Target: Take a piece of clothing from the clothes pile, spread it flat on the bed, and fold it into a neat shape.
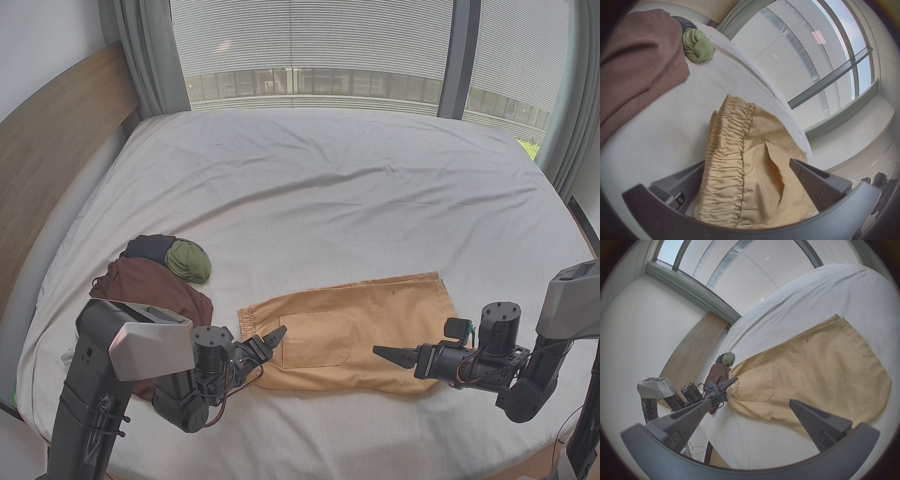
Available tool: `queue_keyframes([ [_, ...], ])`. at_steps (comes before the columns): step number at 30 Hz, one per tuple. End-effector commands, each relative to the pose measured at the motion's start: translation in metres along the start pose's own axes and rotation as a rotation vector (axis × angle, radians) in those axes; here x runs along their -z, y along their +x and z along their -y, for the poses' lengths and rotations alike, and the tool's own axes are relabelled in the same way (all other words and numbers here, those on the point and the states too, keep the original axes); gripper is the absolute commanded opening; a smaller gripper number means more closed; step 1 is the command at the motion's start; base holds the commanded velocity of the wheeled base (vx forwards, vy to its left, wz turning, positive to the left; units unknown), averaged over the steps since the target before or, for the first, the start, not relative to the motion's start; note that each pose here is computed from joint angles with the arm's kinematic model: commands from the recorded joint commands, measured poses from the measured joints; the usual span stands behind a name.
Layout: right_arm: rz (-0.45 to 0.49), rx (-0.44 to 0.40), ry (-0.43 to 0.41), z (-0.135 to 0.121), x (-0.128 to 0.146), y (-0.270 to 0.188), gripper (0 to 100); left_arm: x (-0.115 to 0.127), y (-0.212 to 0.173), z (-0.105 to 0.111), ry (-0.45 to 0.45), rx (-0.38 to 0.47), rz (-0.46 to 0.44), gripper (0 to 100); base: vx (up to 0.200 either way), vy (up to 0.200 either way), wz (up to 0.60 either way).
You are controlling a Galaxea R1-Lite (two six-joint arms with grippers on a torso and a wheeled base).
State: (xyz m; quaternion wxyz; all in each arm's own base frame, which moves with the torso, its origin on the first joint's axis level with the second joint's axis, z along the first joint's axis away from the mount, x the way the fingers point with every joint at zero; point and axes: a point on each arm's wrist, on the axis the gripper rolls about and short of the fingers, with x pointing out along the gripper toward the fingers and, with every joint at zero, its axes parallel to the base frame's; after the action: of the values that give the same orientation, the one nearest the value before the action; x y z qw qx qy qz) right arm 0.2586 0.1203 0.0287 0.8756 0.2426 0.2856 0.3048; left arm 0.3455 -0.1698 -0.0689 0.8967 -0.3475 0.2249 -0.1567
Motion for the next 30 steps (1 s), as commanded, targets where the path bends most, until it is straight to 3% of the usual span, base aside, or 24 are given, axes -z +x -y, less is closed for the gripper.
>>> queue_keyframes([
  [1,0.001,-0.002,-0.001,-0.001,0.0,0.0,100,0.001,0.0,0.0,0.0,-0.001,-0.004,100,0.0,0.0,0.0],
  [2,0.001,-0.002,-0.001,-0.001,0.0,0.0,100,0.001,0.0,0.0,-0.002,0.0,-0.005,100,0.0,0.0,0.0],
  [3,0.001,-0.002,-0.001,-0.001,0.0,0.0,100,0.001,0.0,0.0,0.0,-0.002,-0.005,0,0.0,0.0,0.0],
  [17,-0.003,0.002,0.001,0.001,0.001,0.0,100,-0.001,-0.01,-0.004,-0.006,-0.035,-0.023,0,0.0,0.0,0.0],
  [20,-0.008,0.003,0.002,0.001,0.002,0.001,100,-0.022,-0.026,-0.002,-0.016,-0.045,0.005,0,0.0,0.0,0.0],
  [30,-0.019,0.004,0.004,0.001,0.005,0.001,100,-0.041,-0.045,0.011,-0.015,-0.032,0.034,0,0.0,0.0,0.0],
])
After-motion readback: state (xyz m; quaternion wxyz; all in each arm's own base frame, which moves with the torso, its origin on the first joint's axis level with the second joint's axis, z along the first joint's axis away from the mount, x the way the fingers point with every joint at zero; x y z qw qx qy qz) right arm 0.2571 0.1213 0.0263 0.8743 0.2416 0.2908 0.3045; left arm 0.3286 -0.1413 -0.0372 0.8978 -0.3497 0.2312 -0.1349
